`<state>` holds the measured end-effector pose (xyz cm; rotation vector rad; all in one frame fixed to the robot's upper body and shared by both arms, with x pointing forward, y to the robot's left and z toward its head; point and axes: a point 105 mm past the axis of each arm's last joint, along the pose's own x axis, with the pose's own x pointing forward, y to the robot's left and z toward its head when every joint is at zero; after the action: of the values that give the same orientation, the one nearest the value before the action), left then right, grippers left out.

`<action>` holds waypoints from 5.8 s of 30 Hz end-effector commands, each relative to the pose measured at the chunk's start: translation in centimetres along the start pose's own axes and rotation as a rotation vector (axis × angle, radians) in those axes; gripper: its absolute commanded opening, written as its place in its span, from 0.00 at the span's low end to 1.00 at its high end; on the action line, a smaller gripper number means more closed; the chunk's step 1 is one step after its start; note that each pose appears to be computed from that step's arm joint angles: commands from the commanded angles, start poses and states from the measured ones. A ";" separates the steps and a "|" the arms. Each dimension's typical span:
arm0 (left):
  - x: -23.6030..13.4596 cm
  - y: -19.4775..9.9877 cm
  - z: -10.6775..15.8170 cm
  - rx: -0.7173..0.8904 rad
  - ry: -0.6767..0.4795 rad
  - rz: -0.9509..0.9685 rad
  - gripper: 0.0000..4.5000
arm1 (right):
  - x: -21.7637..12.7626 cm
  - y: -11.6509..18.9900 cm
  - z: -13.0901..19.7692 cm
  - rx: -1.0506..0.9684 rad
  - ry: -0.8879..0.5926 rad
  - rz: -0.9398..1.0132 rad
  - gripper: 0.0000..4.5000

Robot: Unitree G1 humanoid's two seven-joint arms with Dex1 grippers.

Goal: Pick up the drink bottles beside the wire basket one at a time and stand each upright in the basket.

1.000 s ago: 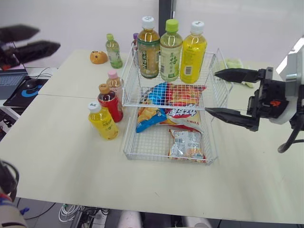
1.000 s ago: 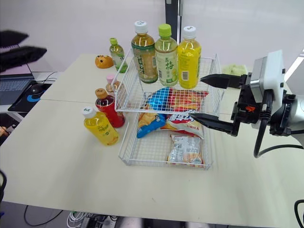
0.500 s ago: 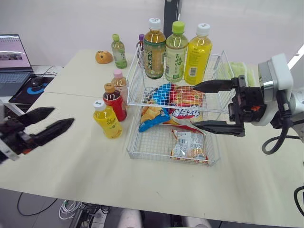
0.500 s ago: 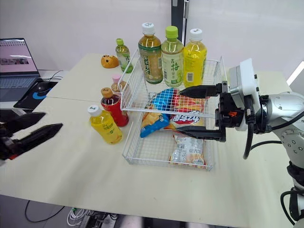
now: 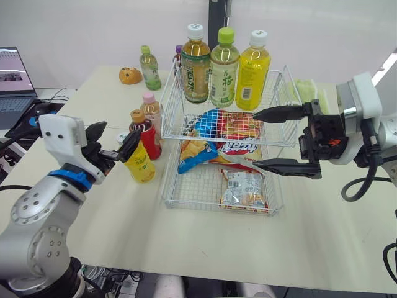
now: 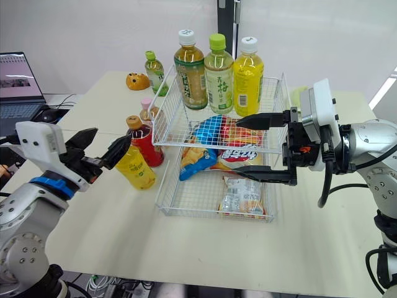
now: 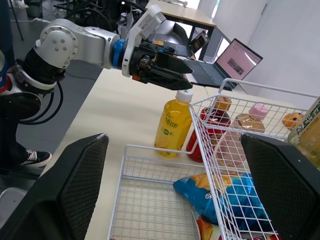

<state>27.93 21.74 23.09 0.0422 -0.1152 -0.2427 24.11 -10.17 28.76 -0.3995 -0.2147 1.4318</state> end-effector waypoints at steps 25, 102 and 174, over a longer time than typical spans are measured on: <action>1.8 -0.2 -2.3 0.022 0.095 0.046 0.30 | -0.4 -0.1 1.1 -0.062 -0.016 -0.054 1.00; 14.8 -20.9 15.4 0.169 -0.011 -1.196 0.30 | -8.3 0.2 1.1 -0.050 0.180 -0.512 1.00; 8.5 1.8 -0.4 -0.017 0.063 -0.017 1.00 | 1.8 1.5 0.9 -0.006 0.072 -0.100 1.00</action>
<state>36.34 21.26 22.24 -0.0005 0.0058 -0.2765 22.92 -7.94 27.88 -0.4217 -0.1288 1.3285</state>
